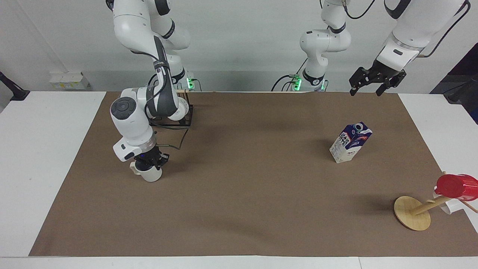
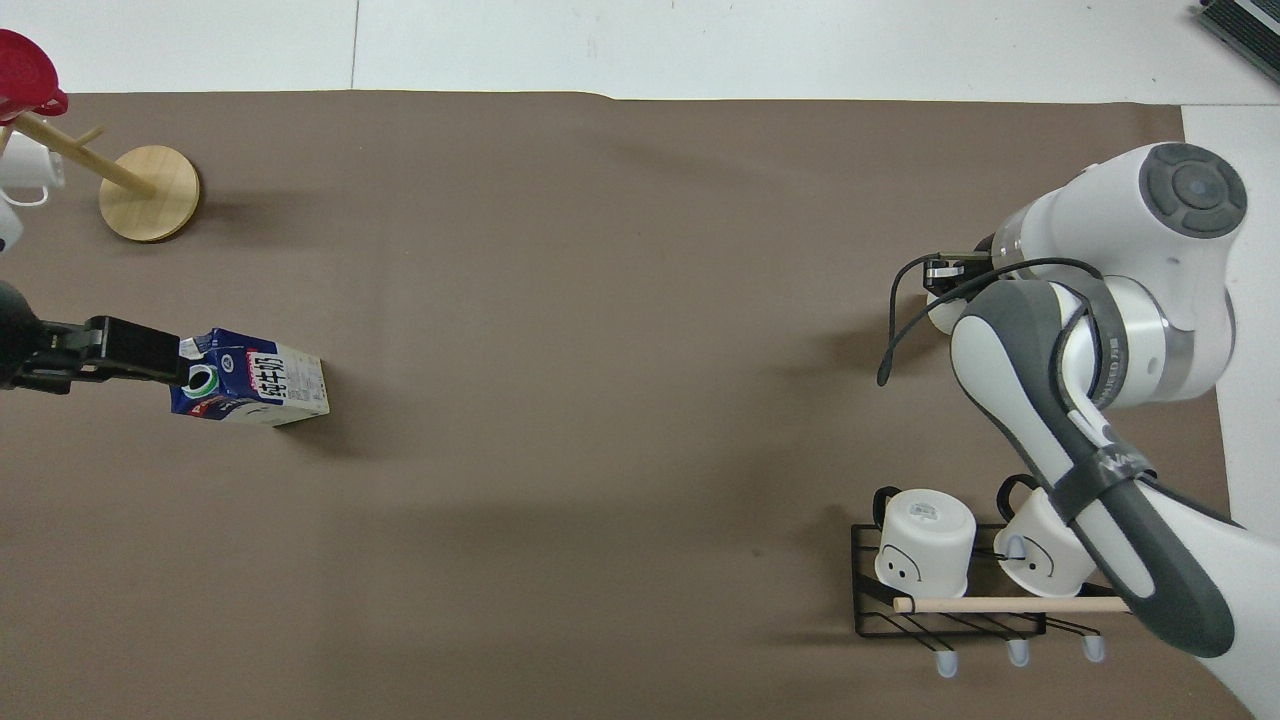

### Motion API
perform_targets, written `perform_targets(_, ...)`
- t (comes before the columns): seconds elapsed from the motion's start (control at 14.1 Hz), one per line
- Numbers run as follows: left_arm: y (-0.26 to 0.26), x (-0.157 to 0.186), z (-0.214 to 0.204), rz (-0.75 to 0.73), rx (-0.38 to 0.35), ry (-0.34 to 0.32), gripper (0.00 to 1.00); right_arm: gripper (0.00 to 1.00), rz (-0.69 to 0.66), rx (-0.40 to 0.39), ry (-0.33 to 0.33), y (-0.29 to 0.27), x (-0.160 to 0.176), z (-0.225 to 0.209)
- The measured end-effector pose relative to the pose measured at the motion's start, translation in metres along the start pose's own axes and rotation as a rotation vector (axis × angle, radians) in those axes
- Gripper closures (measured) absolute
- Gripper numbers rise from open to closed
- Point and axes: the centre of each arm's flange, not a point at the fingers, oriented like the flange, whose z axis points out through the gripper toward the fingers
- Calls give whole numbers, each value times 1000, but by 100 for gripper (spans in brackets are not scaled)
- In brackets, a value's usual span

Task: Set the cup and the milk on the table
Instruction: 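Carry the white mug toward the table centre and lower it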

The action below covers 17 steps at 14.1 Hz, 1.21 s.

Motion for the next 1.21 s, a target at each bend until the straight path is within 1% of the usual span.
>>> perform_targets(0.21, 0, 0, 0, 0, 0, 0, 0, 96, -23, 11, 32, -40, 0, -18)
perform_targets(0.43, 0, 0, 0, 0, 0, 0, 0, 96, -14, 24, 41, -99, -12, -25)
perform_targets(0.85, -1, 0, 0, 0, 1, -3, 0, 96, 30, 40, 21, -209, -47, -13)
perform_targets(0.99, -2, 0, 0, 3, 5, -3, 0, 96, 40, 37, 4, -244, -59, -9)
perform_targets(1.21, -3, 0, 0, 10, 8, -2, 0, 96, 53, 23, -27, -280, -76, 15)
